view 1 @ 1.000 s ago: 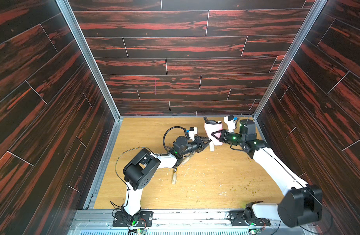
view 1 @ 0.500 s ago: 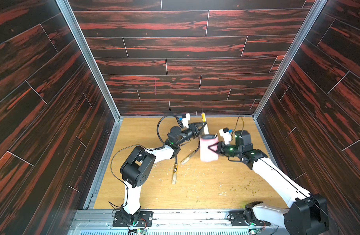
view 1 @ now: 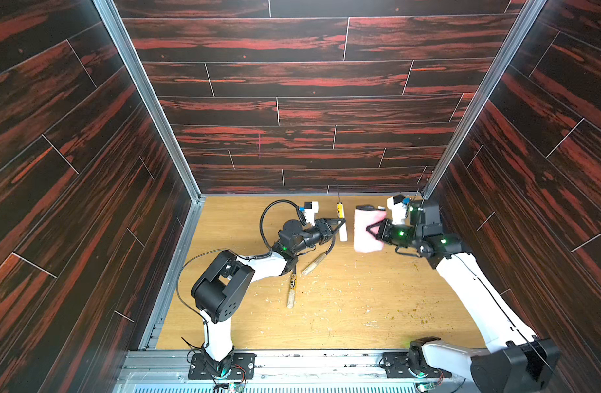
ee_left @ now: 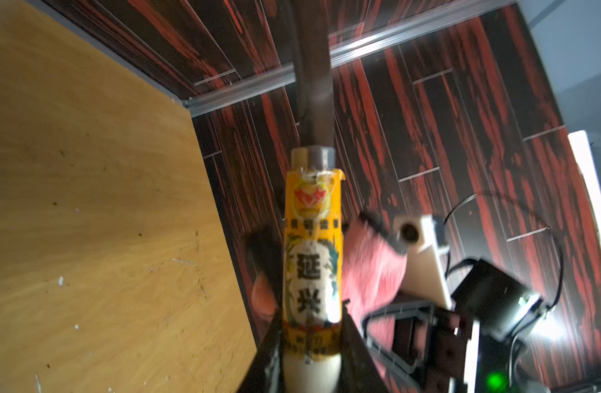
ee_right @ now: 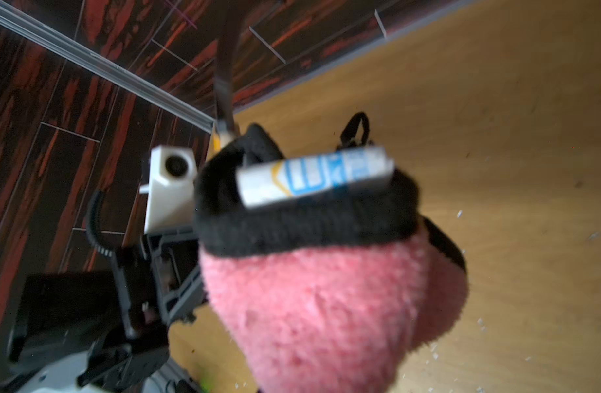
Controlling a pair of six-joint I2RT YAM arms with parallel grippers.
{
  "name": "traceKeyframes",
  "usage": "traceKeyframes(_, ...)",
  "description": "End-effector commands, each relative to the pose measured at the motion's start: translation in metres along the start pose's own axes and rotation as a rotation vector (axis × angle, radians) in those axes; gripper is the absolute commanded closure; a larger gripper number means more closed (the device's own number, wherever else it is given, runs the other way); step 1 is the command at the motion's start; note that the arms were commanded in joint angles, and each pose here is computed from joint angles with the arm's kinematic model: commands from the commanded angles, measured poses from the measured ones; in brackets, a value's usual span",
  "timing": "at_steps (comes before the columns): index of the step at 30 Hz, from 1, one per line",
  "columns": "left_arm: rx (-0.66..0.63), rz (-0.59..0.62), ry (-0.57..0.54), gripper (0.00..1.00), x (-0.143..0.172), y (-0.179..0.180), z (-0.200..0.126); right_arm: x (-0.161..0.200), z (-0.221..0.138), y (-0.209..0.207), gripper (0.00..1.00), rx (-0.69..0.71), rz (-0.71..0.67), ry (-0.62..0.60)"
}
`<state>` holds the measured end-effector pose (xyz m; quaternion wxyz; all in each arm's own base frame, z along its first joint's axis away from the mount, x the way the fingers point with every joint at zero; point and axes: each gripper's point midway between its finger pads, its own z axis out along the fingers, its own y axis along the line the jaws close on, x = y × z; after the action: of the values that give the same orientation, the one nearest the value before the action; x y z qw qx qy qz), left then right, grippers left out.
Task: Wipe small sickles with rags
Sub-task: Wipe the small sickle.
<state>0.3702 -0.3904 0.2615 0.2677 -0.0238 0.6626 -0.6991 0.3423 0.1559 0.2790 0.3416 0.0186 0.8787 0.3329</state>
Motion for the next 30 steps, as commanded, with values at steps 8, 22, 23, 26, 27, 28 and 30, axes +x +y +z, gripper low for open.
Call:
traceKeyframes(8,0.168,0.009,0.097,1.0,0.045,-0.052,0.018,-0.024,0.038,0.006,1.0,-0.048,-0.071,0.053)
traceKeyframes(22,0.07,0.039,0.038,1.0,0.02,-0.027,0.024,0.01,0.016,0.02,1.0,-0.127,-0.052,0.069)
traceKeyframes(23,0.065,0.039,0.028,1.0,0.016,-0.025,0.024,0.012,0.014,0.02,1.0,-0.13,-0.054,0.07)
traceKeyframes(26,0.056,0.037,0.017,1.0,0.007,-0.021,0.024,0.019,0.01,0.025,1.0,-0.144,-0.064,0.082)
traceKeyframes(27,0.05,0.039,0.022,1.0,0.008,-0.019,0.026,0.023,0.011,0.027,1.0,-0.152,-0.065,0.097)
traceKeyframes(28,0.046,0.044,0.024,1.0,0.007,-0.019,0.027,0.026,0.012,0.029,1.0,-0.158,-0.07,0.108)
traceKeyframes(30,0.034,0.052,0.028,1.0,0.006,-0.017,0.028,0.032,0.015,0.033,1.0,-0.167,-0.078,0.129)
